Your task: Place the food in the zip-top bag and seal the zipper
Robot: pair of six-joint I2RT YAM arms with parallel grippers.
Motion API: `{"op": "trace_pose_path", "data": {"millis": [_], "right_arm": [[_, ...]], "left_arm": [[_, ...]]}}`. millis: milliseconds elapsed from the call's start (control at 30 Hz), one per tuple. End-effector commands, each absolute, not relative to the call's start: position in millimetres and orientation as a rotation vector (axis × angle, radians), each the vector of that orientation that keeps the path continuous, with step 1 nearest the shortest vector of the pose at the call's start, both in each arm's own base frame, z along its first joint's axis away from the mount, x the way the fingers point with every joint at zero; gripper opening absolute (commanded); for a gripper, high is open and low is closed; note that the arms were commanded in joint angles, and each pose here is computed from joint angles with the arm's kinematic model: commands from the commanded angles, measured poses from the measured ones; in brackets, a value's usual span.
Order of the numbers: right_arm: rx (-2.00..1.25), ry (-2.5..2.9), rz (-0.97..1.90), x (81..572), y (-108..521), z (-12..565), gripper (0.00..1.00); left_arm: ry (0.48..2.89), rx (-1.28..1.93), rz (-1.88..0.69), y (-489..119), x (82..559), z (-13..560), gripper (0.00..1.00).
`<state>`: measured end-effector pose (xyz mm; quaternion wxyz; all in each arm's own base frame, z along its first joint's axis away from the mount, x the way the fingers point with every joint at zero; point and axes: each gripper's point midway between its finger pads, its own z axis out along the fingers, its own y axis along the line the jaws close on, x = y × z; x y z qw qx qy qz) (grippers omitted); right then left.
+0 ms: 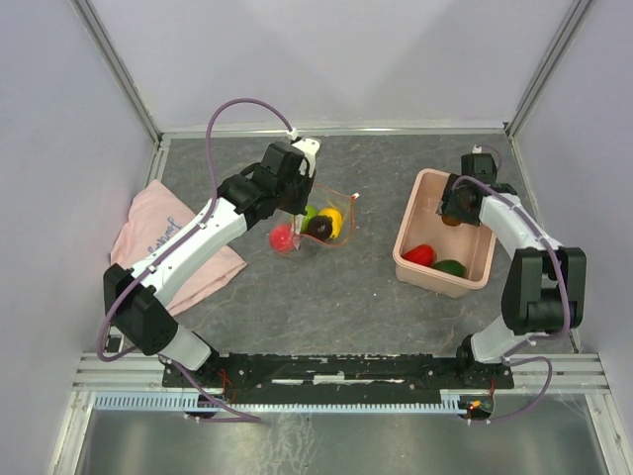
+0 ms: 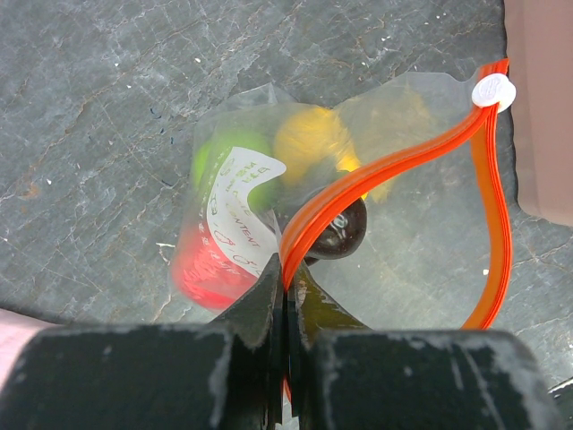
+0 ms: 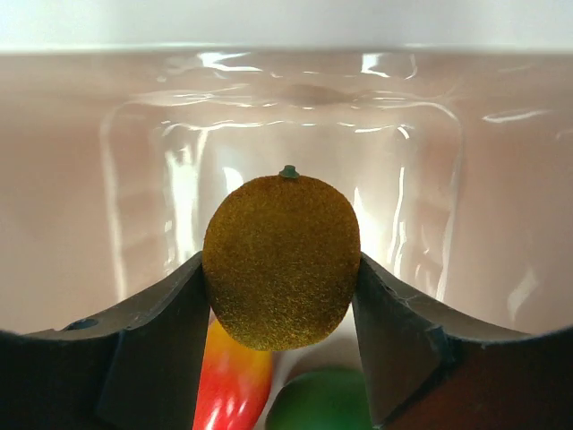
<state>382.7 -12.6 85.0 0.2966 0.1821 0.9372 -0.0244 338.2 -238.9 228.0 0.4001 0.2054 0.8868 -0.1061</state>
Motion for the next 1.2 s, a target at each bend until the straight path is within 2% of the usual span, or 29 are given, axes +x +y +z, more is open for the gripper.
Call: {"op": "trace_pose_path", "data": {"millis": [0,333,600,967,1167], "right_arm": [[0.462,2.385,0.075,389.3,13.1,141.3,0.51],[0.173,2.263,0.281,370.1,99.9,223.7,0.52],[-0.074,2.119,0.625,350.8,185.5,268.3,0.53],[-0.359,1.962,0.976,322.6,292.4,283.1,0.55],[-0.432,2.012,0.999,317.9,327.6,248.7,0.56]], "left_arm": [[2.165,0.474,-0.316,-248.0,346.7,252.0,0.03],[2.163,0.463,-0.321,-250.1,349.3,253.4,0.03],[2.174,0.456,-0.321,-249.7,348.5,252.8,0.03],[2.201,0.439,-0.328,-250.1,346.5,251.2,0.03],[2.205,0.429,-0.341,-251.6,345.7,251.8,0.03]]}}
